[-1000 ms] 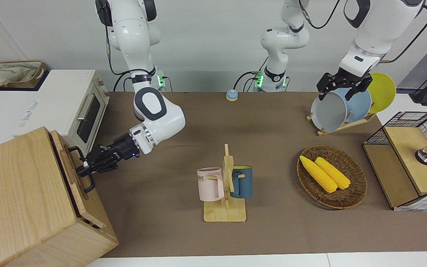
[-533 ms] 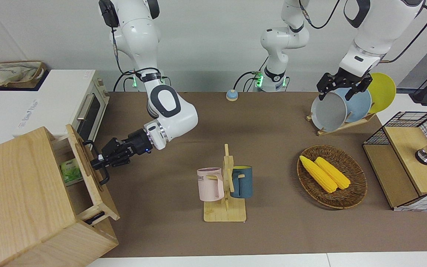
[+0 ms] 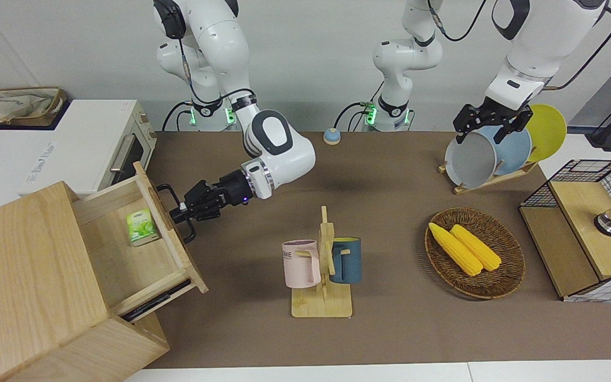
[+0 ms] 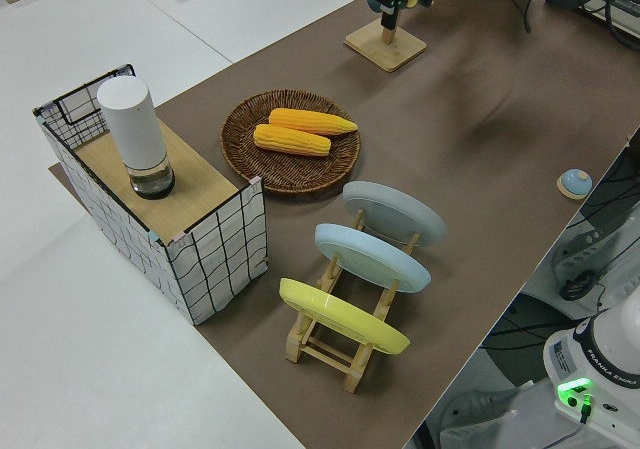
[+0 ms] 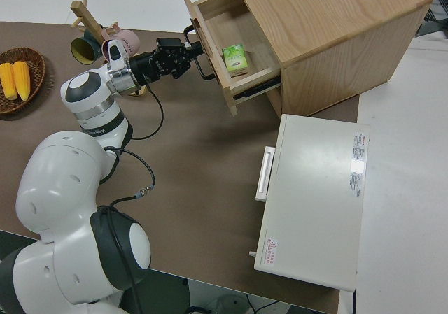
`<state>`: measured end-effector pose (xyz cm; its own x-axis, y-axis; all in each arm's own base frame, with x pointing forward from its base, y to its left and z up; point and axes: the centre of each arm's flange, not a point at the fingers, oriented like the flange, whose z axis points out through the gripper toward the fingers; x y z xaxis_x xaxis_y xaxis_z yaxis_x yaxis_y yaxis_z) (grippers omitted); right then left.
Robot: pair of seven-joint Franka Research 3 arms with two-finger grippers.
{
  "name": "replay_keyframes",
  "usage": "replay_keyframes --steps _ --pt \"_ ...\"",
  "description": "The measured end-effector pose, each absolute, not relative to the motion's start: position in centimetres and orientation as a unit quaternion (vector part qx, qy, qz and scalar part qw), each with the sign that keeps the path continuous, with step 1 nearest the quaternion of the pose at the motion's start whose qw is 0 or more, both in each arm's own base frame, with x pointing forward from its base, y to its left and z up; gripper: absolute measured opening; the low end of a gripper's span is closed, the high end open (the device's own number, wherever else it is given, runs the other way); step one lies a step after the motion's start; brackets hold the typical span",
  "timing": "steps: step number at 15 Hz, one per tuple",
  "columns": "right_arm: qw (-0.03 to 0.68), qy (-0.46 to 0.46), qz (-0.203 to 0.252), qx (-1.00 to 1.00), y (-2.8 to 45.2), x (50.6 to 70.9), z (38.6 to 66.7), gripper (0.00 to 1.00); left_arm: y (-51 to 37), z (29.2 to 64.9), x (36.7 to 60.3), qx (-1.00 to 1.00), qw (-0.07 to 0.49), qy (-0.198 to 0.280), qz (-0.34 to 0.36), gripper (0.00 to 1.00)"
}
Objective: Slide drawer open with right arm
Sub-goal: 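Pull the drawer toward the robot with the right gripper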
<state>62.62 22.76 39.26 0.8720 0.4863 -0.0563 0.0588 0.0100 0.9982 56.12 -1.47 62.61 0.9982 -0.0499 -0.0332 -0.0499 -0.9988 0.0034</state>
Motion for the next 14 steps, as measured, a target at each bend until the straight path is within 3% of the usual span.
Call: replay_keyframes --steps 10,14 --pt "0.678 0.205 0.153 0.689 29.6 58.4 39.5 0.18 -1.5 62.6 56.1 1.000 0.001 -0.025 -0.017 1.00" --pt "0.677 0.207 0.153 0.690 30.7 57.6 39.5 0.18 -1.5 62.6 56.1 1.000 0.001 -0.025 -0.017 1.00"
